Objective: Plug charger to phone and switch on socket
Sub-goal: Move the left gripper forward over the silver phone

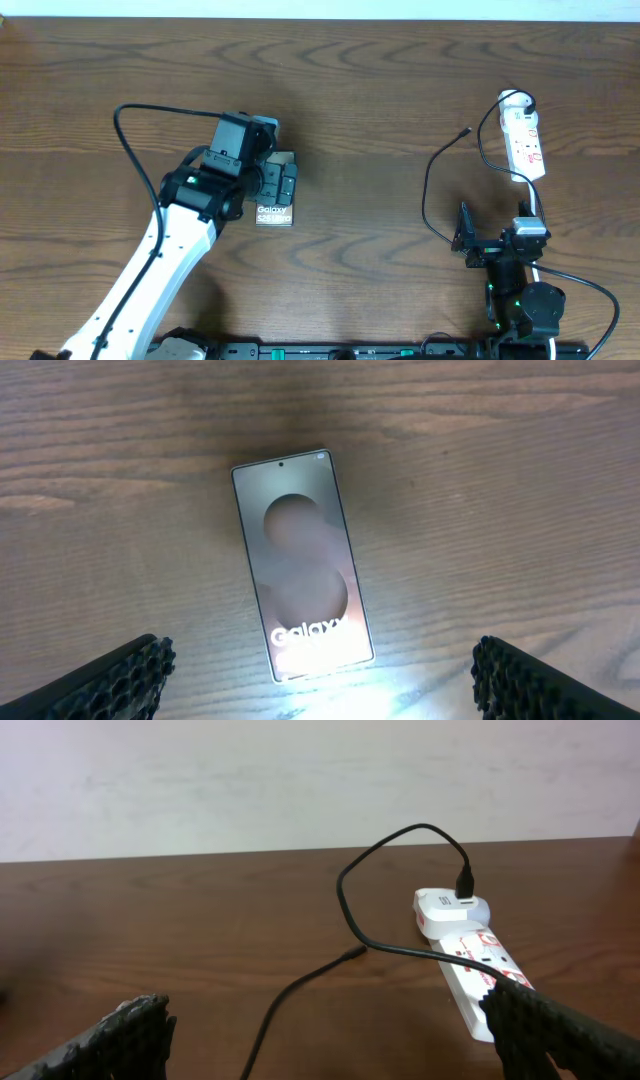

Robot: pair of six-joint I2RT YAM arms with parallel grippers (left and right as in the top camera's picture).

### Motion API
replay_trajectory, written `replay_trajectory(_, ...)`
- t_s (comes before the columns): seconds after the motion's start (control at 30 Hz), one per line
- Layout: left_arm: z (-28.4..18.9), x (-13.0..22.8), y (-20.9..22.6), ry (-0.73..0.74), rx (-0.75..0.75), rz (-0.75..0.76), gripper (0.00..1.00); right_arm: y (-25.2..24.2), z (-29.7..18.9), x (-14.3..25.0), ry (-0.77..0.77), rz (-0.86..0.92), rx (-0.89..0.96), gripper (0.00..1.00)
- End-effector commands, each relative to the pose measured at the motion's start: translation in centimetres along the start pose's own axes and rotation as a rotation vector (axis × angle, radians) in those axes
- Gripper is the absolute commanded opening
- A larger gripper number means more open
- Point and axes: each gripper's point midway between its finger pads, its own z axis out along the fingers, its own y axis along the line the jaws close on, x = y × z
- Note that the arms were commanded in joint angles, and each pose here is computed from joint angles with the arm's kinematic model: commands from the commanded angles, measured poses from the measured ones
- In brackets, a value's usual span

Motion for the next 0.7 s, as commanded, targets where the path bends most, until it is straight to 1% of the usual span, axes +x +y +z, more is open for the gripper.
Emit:
replay_trajectory(0.0, 1.3, -0.2, -0.2, 0.026, 0.006, -0.037, 0.98, 0.1, 0.0, 0.0, -0.003, -0.016, -0.002, 0.99)
replay_trajectory(0.13, 4.2, -0.4, 0.0, 0.050, -0.009, -0.083, 0.98, 0.1, 0.0, 0.0, -0.003, -0.016, -0.002, 0.99)
replay_trajectory(0.23, 6.0, -0.5, 0.8, 0.058, -0.060, -0.132, 0.98, 0.1, 0.0, 0.0, -0.003, -0.016, -0.002, 0.99)
replay_trajectory(0.3, 7.2, -0.4, 0.9, 0.070, -0.063, -0.149, 0.98, 0.1, 0.0, 0.0, -0.003, -0.016, -0.002, 0.99)
replay_trajectory(0.5, 10.9, 1.4, 1.2, 0.155, -0.083, -0.150, 0.98, 0.1, 0.0, 0.0, -0.003, -0.016, -0.002, 0.99)
replay_trajectory(0.67, 12.5, 2.4, 1.4, 0.193, -0.092, -0.150, 0.98, 0.1, 0.0, 0.0, -0.003, -0.016, -0.002, 0.99)
